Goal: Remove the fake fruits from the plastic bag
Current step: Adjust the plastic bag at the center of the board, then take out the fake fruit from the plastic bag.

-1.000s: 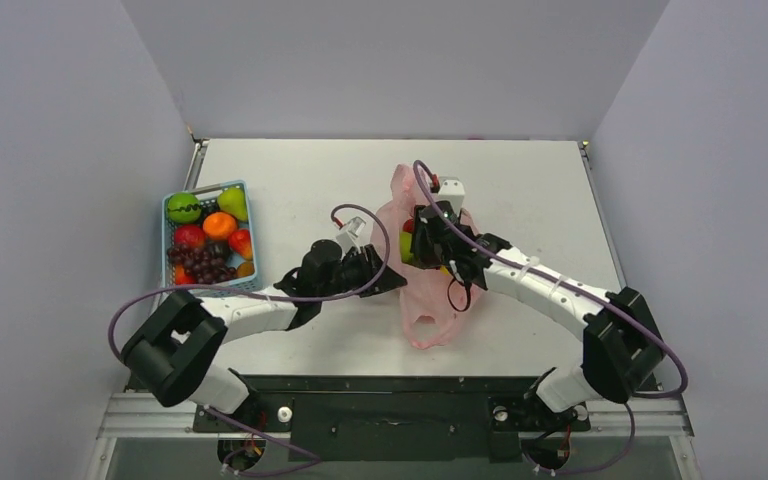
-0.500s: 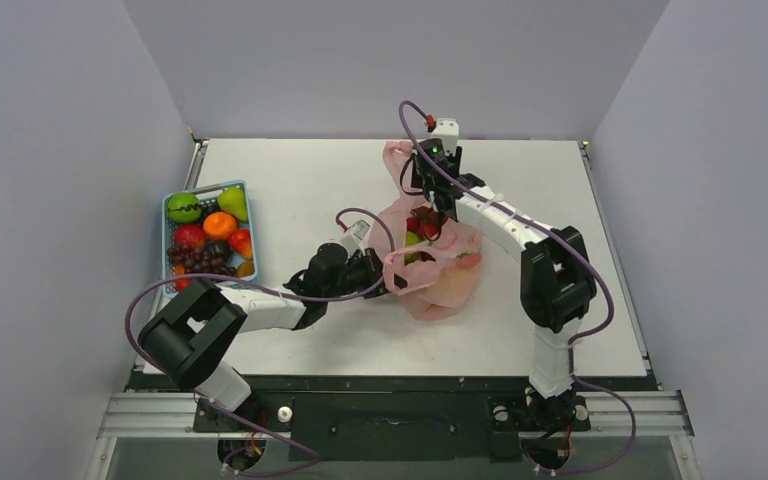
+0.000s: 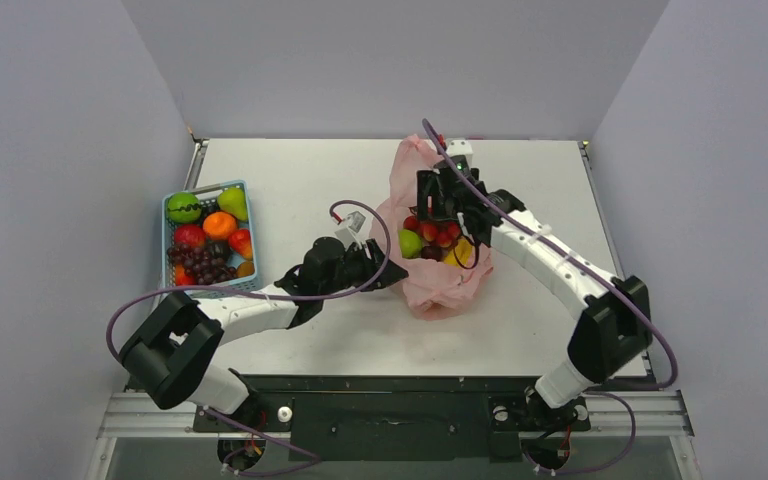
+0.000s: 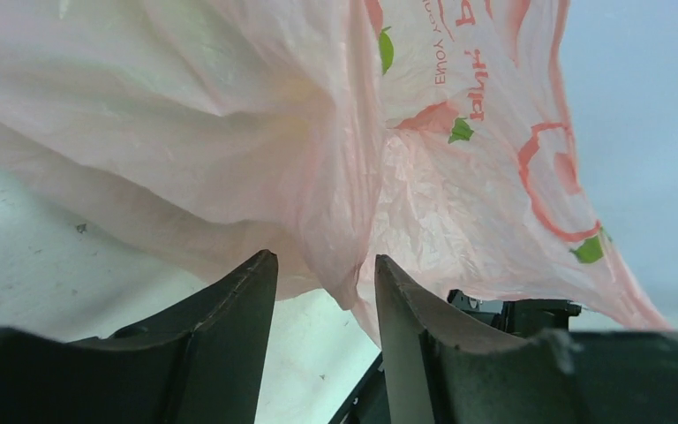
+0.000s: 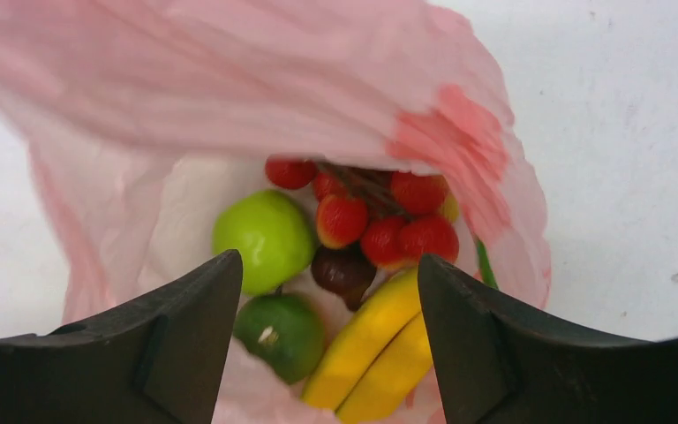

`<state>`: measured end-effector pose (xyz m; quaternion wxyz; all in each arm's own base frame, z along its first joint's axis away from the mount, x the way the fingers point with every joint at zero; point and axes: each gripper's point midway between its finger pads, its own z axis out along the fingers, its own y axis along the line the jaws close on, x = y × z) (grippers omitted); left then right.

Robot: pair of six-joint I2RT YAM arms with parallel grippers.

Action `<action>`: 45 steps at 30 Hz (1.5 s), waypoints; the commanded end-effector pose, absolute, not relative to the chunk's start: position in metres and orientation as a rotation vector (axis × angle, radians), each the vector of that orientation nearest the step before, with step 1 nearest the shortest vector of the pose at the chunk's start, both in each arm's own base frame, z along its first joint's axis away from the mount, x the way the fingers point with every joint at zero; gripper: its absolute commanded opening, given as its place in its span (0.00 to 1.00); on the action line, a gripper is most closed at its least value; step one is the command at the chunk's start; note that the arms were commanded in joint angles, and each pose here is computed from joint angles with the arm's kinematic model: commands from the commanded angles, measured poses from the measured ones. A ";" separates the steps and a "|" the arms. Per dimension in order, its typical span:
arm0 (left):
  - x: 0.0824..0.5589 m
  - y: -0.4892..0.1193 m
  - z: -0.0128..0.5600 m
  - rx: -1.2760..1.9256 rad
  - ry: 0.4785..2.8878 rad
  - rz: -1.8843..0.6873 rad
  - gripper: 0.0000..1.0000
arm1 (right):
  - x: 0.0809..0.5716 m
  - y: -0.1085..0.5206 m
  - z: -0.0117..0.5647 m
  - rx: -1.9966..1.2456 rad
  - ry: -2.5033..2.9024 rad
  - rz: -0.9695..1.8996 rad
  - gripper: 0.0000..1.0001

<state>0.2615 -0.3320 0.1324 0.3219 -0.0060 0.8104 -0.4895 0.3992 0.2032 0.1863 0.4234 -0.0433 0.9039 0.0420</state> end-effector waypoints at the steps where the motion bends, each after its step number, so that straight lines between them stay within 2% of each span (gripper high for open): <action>1: 0.267 -0.328 0.162 0.020 2.059 -1.212 0.43 | 0.364 0.214 0.206 -0.108 2.241 0.316 0.69; 5: 0.268 -0.323 0.170 -0.002 2.045 -1.183 0.45 | 0.342 0.228 0.196 -0.181 2.204 0.396 0.67; 8: 0.266 -0.317 0.173 -0.012 2.053 -1.152 0.45 | 0.342 0.224 0.196 -0.195 2.135 0.356 0.62; 16: 0.246 -0.284 0.190 0.019 2.102 -1.035 0.46 | 0.379 0.217 0.176 -0.190 2.020 0.212 0.57; 19: 0.234 -0.257 0.198 0.015 2.124 -0.947 0.51 | 0.394 0.218 0.170 -0.241 2.021 0.137 0.56; 23: 0.220 -0.221 0.218 -0.028 2.075 -0.880 0.51 | 0.410 0.223 0.162 -0.362 2.010 0.066 0.53; 27: 0.202 -0.193 0.245 -0.049 2.002 -0.870 0.51 | 0.423 0.225 0.153 -0.441 2.011 0.002 0.46; 37: 0.183 -0.155 0.279 -0.107 1.881 -0.842 0.55 | 0.451 0.226 0.136 -0.535 2.046 -0.117 0.45; 40: 0.185 -0.155 0.276 -0.092 1.896 -0.822 0.63 | 0.455 0.226 0.134 -0.537 2.048 -0.124 0.47; 45: 0.190 -0.164 0.273 -0.038 1.930 -0.799 0.68 | 0.460 0.229 0.120 -0.599 2.062 -0.134 0.48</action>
